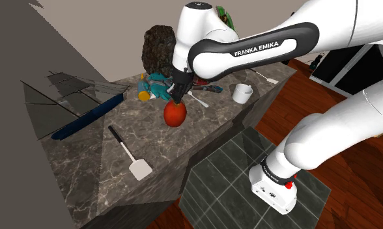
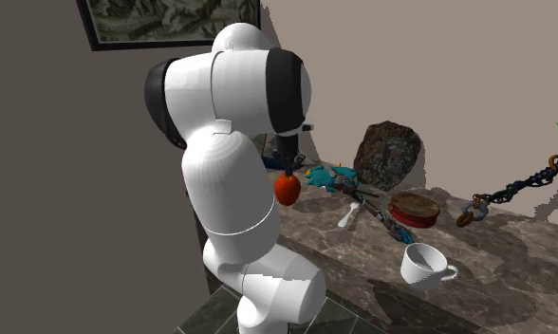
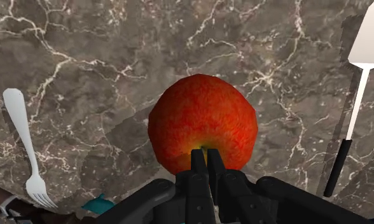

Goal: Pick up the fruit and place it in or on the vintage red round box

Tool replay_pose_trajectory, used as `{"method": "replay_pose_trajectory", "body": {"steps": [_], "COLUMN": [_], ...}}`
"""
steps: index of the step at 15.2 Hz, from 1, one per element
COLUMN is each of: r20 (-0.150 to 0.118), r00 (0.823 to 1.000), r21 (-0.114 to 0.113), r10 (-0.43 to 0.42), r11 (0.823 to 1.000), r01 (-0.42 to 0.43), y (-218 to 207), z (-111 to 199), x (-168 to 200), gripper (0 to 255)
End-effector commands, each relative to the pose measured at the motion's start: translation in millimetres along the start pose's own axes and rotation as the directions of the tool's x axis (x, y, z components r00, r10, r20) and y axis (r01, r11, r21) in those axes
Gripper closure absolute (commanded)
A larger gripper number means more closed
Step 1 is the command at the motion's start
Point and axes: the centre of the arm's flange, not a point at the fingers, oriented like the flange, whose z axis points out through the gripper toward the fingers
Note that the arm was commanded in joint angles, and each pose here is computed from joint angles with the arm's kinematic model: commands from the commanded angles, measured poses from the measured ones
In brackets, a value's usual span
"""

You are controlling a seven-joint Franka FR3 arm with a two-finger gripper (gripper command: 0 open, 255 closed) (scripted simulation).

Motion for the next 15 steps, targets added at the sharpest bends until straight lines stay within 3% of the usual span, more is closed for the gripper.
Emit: {"method": "replay_pose_trajectory", "body": {"steps": [1, 15], "r20": [0.0, 0.0], "r00": [1.0, 1.0], "r21": [0.0, 0.0], "r10": [0.0, 0.0], "r11": [1.0, 1.0], "r01": [0.0, 0.0], "y": [0, 1], "z": [-11, -84], "x": [2, 9], "gripper": [255, 255]}}
